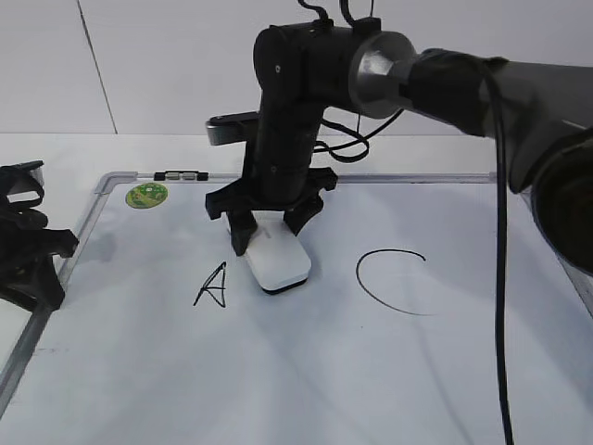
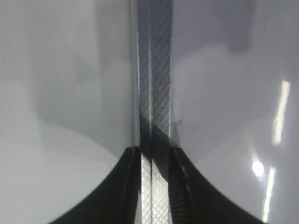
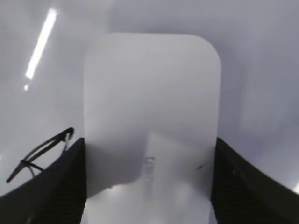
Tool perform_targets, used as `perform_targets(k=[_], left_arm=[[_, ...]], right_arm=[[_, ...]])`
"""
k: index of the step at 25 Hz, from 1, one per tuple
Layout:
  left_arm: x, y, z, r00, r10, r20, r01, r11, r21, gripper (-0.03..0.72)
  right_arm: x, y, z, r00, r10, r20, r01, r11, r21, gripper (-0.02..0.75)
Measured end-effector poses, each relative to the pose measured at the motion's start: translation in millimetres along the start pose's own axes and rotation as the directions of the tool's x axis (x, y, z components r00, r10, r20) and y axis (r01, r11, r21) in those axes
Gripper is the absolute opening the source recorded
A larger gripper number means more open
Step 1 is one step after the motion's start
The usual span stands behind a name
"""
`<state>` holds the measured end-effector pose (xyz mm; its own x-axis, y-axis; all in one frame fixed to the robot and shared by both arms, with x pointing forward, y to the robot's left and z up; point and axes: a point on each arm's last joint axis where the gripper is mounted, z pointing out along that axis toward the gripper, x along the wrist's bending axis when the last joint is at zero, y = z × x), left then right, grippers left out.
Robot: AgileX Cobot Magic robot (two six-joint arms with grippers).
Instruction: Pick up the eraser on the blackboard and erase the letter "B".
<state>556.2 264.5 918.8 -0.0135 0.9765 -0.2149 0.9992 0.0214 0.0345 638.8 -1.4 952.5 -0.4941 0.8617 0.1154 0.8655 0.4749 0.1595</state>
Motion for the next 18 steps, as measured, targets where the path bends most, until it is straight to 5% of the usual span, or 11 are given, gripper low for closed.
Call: perform_targets(k=[13, 18], left_arm=[[0.0, -0.1, 0.0, 1.000, 0.000, 0.000, 0.000, 1.000, 0.002, 0.143], [0.3, 0.2, -0.3, 1.000, 0.003, -0.004, -0.003, 1.000, 0.001, 0.143]], right_arm=[[6.0, -1.4, -7.7, 1.000, -0.021, 0.021, 0.021, 1.000, -0.011, 0.538], [6.8, -1.6, -57.4, 0.998, -0.026, 0.053, 0.032, 0.993, -0.113, 0.538]])
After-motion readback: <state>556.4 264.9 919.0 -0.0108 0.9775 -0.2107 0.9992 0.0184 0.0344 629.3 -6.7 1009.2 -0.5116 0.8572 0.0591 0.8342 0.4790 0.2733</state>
